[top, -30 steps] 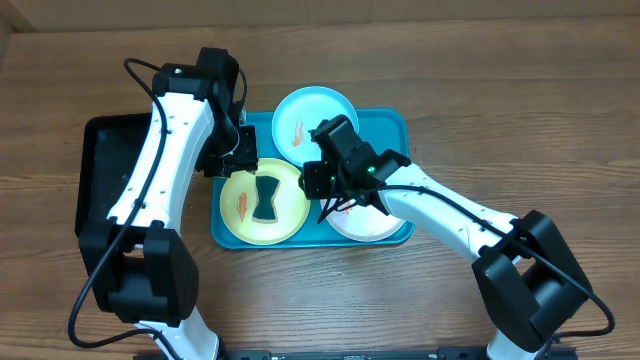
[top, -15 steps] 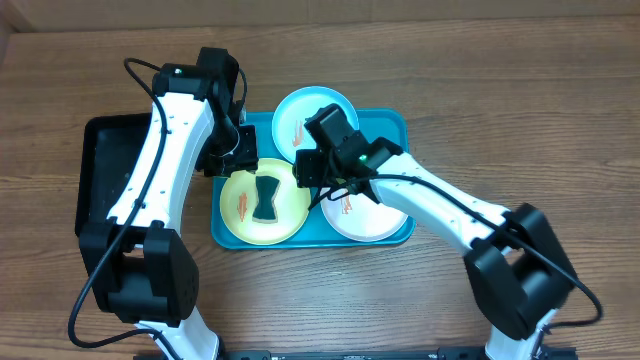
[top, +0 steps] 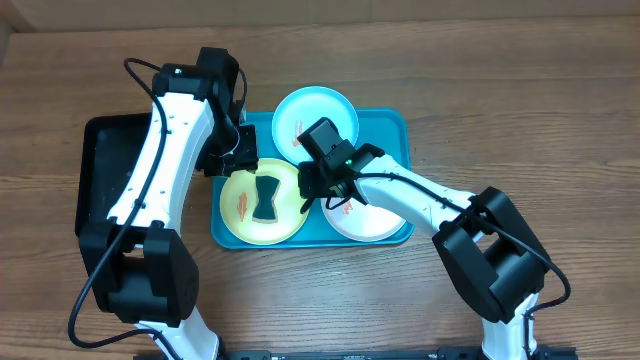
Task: Clean dirty plates on tray and stack at the side
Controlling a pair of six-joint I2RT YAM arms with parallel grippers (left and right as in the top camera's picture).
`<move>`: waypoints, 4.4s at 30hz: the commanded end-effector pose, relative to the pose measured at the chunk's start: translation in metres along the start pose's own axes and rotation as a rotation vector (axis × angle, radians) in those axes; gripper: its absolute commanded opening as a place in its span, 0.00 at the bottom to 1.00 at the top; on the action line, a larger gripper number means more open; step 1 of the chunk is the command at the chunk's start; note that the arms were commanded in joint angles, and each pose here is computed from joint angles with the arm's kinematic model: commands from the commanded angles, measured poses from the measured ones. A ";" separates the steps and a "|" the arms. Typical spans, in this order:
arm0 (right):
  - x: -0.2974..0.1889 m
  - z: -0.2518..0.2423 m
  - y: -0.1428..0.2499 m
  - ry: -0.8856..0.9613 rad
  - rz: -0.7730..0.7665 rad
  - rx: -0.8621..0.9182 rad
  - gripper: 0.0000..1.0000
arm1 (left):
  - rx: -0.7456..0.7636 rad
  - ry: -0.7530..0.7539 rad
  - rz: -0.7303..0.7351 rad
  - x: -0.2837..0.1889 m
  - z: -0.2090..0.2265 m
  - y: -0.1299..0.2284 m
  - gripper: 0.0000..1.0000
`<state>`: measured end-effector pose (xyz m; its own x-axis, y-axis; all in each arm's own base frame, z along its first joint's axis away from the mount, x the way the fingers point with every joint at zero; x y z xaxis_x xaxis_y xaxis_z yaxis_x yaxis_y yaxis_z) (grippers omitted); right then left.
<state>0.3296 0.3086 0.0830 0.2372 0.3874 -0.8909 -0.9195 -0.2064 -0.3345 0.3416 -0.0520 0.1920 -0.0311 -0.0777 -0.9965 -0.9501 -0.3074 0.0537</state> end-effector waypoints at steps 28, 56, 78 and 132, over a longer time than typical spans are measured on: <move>0.011 0.009 0.006 0.006 0.021 -0.018 0.07 | 0.027 0.090 0.059 0.087 -0.004 0.013 0.33; 0.011 0.008 0.007 0.008 0.025 -0.017 0.04 | 0.055 -0.137 -0.064 0.133 0.027 0.015 0.04; 0.011 0.007 0.007 0.014 0.029 -0.016 0.04 | -0.009 0.195 -0.124 0.113 -0.023 -0.011 0.04; -0.128 0.046 -0.059 0.455 -0.346 -0.488 0.04 | -0.536 0.132 -0.448 -0.074 0.126 0.016 0.04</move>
<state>0.3401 0.3039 0.1716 0.5067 0.1794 -0.8432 -0.7114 -0.4655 -0.5265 0.2895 0.0671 0.2580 0.3860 0.1053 -0.9165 -0.5774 -0.7472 -0.3291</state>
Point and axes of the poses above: each gripper's point midway between its finger pads, its own x axis out along the fingers, its own z axis along the line the jaws close on, y = z × x, the point moved 6 cm from there along -x, back along the fingers, and after that the axes turned 10 degrees about -x, right-handed, at the moved point
